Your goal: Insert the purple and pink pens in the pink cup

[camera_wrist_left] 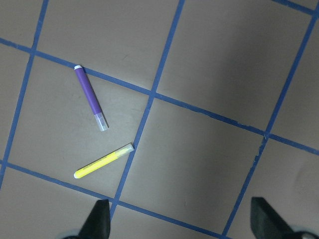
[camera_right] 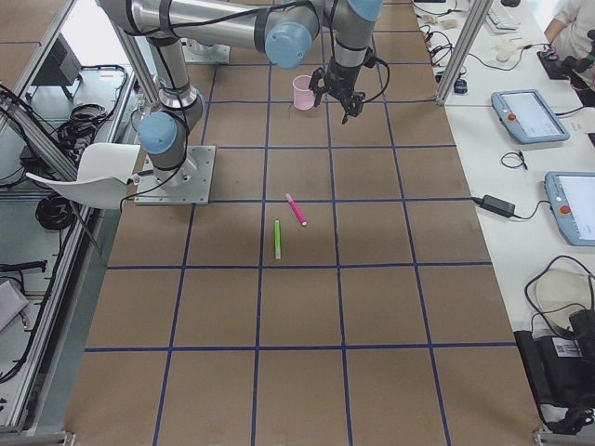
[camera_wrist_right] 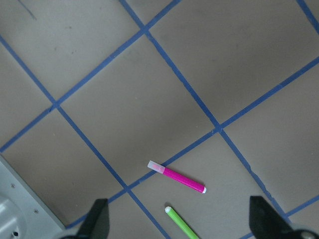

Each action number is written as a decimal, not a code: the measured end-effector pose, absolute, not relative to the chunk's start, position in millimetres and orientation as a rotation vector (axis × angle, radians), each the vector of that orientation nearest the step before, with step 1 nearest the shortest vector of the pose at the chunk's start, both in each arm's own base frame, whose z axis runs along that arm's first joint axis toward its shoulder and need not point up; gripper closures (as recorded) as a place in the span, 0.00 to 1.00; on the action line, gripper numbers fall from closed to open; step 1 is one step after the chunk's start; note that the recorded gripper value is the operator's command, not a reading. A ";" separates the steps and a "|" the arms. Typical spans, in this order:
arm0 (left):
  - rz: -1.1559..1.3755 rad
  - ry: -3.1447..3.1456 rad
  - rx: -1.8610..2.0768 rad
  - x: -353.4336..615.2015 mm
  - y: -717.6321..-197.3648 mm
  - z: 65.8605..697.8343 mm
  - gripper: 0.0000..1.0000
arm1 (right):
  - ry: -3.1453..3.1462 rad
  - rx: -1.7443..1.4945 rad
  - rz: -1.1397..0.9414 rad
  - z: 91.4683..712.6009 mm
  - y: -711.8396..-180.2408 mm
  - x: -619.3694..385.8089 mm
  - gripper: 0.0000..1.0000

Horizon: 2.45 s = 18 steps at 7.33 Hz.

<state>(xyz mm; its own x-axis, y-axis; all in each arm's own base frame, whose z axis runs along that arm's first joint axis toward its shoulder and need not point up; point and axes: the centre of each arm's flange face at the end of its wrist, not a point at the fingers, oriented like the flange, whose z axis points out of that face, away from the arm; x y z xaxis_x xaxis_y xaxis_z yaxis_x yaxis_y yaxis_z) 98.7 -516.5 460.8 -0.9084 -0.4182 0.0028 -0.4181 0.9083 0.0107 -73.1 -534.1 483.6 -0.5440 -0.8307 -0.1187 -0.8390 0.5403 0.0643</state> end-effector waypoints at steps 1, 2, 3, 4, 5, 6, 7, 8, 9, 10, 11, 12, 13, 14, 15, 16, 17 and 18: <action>0.008 -3.057 0.718 120.6 -523.2 441.5 0.00 | 2.581 -1.564 0.171 467.9 -521.7 -125.5 0.00; 0.042 -3.052 0.760 139.8 -526.9 419.0 0.00 | 2.477 -1.654 0.149 447.3 -505.4 -173.9 0.00; 0.066 -3.044 0.809 160.2 -526.9 398.1 0.00 | 2.374 -1.779 0.109 424.5 -490.2 -212.0 0.00; 0.064 -3.032 0.848 178.9 -526.0 381.5 0.00 | 2.260 -1.942 0.069 401.4 -479.6 -235.1 0.06; 0.042 -3.019 0.871 193.6 -526.7 365.5 0.00 | 2.134 -2.106 0.014 378.4 -472.4 -246.4 0.07; 0.028 -3.012 0.881 204.6 -530.6 349.3 0.00 | 2.014 -2.224 -0.093 355.6 -466.9 -251.7 0.08; 0.021 -3.012 0.884 213.1 -536.6 332.4 0.00 | 1.931 -2.262 -0.227 331.9 -461.3 -257.3 0.10; 0.003 -3.006 0.893 221.3 -542.7 312.4 0.00 | 1.875 -2.253 -0.333 307.9 -456.8 -264.3 0.11; -0.017 -2.996 0.911 232.8 -547.8 289.6 0.00 | 1.801 -2.256 -0.386 284.1 -455.7 -270.2 0.12; -0.040 -2.984 0.925 244.2 -550.1 270.5 0.00 | 1.728 -2.265 -0.409 262.7 -456.2 -274.7 0.14; -0.065 -2.973 0.934 252.0 -551.4 254.1 0.00 | 1.681 -2.263 -0.422 245.1 -457.3 -277.6 0.15; -0.090 -2.965 0.938 256.0 -553.1 238.8 0.02 | 1.645 -2.256 -0.432 227.8 -459.3 -280.0 0.15; -0.118 -2.955 0.942 258.1 -554.7 224.0 0.04 | 1.609 -2.245 -0.442 208.4 -462.0 -281.4 0.15; -0.141 -2.946 0.947 259.4 -556.3 210.5 0.13 | 1.584 -2.238 -0.449 193.2 -465.5 -279.9 0.20; -0.151 -2.941 0.950 261.0 -558.1 199.4 0.18 | 1.565 -2.238 -0.451 182.7 -470.0 -275.6 0.23; -0.156 -2.940 0.951 262.3 -559.7 189.9 0.21 | 1.547 -2.243 -0.450 174.9 -475.0 -270.0 0.23; -0.163 -2.938 0.951 262.9 -560.5 183.0 0.25 | 1.538 -2.248 -0.450 169.8 -477.8 -266.7 0.23; -0.170 -2.936 0.950 263.2 -560.9 178.5 0.29 | 1.533 -2.247 -0.450 164.9 -478.4 -264.8 0.27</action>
